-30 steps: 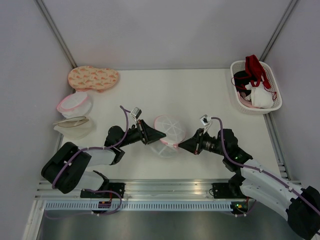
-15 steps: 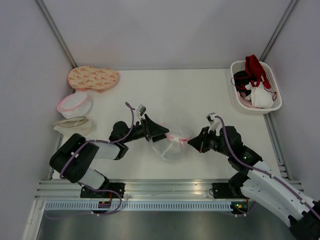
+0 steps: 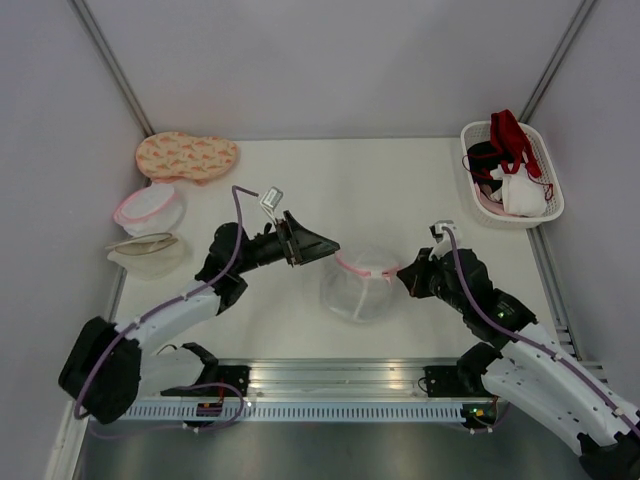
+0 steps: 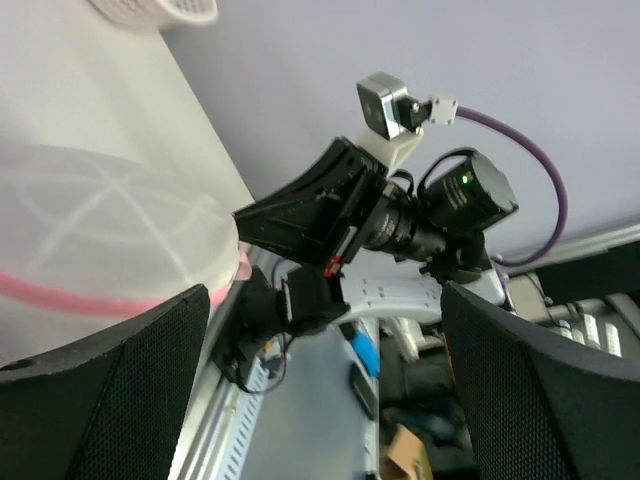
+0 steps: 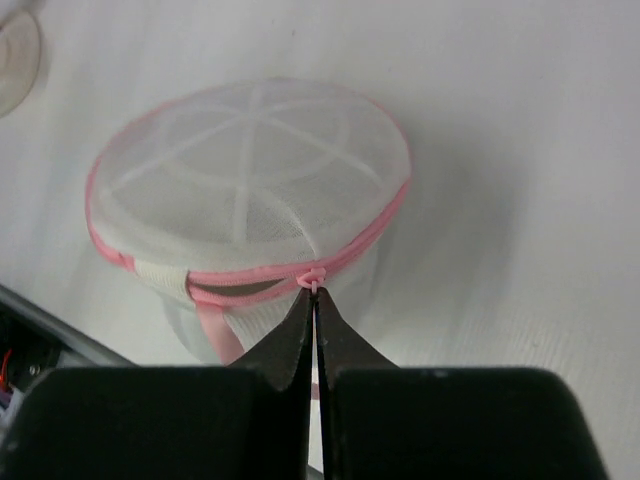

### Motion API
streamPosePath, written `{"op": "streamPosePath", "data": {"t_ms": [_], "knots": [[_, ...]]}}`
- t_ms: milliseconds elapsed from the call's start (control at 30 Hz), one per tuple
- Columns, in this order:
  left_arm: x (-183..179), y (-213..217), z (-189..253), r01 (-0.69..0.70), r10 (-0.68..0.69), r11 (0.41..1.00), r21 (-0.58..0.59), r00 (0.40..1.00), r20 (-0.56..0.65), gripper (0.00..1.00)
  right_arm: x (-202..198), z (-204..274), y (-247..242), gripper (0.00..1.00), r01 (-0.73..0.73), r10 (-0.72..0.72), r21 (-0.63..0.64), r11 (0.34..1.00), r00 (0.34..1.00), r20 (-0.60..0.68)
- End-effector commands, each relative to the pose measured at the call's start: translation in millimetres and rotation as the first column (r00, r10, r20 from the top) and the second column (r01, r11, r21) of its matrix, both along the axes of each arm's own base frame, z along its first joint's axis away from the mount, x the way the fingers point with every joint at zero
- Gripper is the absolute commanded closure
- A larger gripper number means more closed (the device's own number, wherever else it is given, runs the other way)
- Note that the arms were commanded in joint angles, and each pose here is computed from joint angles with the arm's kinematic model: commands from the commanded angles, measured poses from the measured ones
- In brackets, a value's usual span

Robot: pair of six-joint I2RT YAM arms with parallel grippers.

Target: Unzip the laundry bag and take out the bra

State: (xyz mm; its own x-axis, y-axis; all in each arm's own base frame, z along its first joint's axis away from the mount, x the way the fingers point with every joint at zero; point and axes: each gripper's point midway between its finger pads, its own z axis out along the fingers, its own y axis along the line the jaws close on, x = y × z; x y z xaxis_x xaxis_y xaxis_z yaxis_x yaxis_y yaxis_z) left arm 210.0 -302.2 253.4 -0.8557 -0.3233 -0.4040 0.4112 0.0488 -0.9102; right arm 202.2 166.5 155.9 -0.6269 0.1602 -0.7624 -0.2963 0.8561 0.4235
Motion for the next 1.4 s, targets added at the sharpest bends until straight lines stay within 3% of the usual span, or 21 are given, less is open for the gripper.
{"op": "streamPosePath", "data": {"t_ms": [0,67,300,600,867,1367], "knots": [[4.2,16.9,-1.9,-0.152,0.134,0.951,0.269,0.987,0.086,0.0,18.9,39.2,-19.4,1.0,0.137,-0.137,0.006,0.991,0.984,0.111],[-1.2,24.6,9.2,-0.181,0.16,0.943,0.279,0.982,0.096,0.0,23.9,48.5,-14.7,0.99,0.138,-0.142,0.038,0.99,0.982,0.128],[-46.6,27.1,-34.4,-0.086,0.13,0.938,0.336,0.985,-0.11,0.0,24.8,35.7,21.9,1.0,0.026,-0.03,0.075,0.997,0.998,0.054],[-98.6,2.7,-59.6,0.003,0.083,0.936,0.353,0.97,-0.229,0.01,-20.2,1.1,46.8,1.0,-0.056,0.057,0.013,0.998,0.995,-0.081],[-94.3,-2.4,-68.5,-0.033,0.139,0.927,0.373,0.955,-0.26,0.0,-70.3,-9.2,102.5,1.0,-0.259,0.268,0.088,0.962,0.956,-0.117],[-57.1,-8.9,-118.1,-0.175,0.33,0.874,0.453,0.898,-0.29,0.01,-88.6,-3.0,120.0,1.0,-0.334,0.344,0.12,0.935,0.936,-0.072]]}}
